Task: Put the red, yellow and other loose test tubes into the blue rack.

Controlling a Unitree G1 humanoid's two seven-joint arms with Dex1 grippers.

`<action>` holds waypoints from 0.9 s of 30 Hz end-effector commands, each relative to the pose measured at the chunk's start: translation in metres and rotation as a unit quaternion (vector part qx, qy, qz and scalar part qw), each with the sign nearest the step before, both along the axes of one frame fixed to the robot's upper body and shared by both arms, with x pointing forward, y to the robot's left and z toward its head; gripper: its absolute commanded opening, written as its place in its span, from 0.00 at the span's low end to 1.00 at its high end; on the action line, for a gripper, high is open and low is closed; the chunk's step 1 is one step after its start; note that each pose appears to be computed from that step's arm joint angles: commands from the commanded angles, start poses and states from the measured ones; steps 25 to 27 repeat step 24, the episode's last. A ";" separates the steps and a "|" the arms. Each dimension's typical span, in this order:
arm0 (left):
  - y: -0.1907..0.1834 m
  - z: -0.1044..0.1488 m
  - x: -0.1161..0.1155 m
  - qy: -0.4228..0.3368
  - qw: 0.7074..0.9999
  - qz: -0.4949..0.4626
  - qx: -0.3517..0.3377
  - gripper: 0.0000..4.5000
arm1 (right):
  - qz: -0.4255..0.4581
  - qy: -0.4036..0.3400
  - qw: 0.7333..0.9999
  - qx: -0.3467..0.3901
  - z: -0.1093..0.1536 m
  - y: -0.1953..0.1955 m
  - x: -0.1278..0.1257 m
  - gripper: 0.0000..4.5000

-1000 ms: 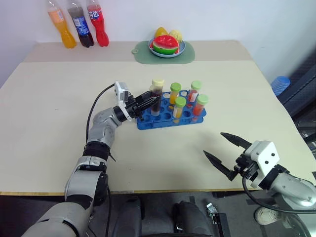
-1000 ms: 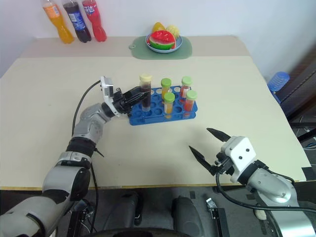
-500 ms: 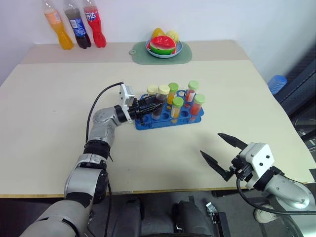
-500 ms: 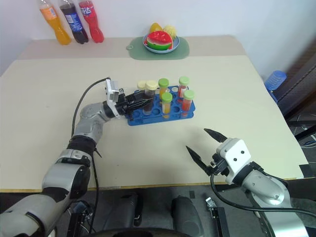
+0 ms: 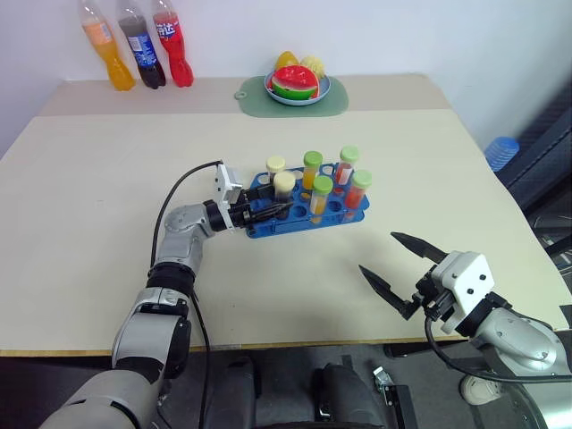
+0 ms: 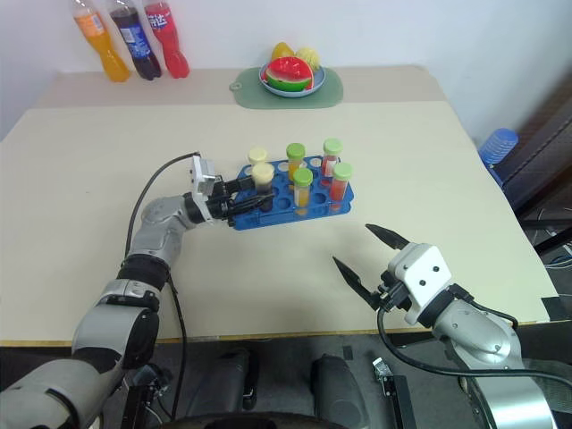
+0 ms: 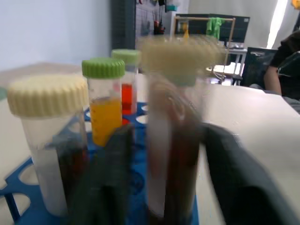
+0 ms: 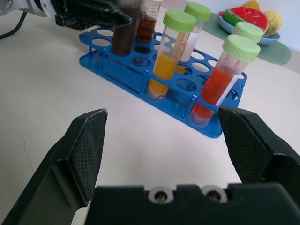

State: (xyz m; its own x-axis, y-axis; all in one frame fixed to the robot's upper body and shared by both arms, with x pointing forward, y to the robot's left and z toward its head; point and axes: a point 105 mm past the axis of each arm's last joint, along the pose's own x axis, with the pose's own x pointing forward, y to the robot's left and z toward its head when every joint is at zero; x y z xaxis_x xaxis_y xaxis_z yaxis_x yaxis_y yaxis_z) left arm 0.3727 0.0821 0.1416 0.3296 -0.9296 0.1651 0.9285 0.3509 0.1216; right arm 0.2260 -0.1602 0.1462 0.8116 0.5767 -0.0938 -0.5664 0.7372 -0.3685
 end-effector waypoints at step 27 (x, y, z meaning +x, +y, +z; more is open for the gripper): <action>0.126 -0.019 -0.098 0.053 0.974 0.196 0.100 0.95 | -0.071 0.026 0.997 0.034 -0.016 -0.055 0.004 0.92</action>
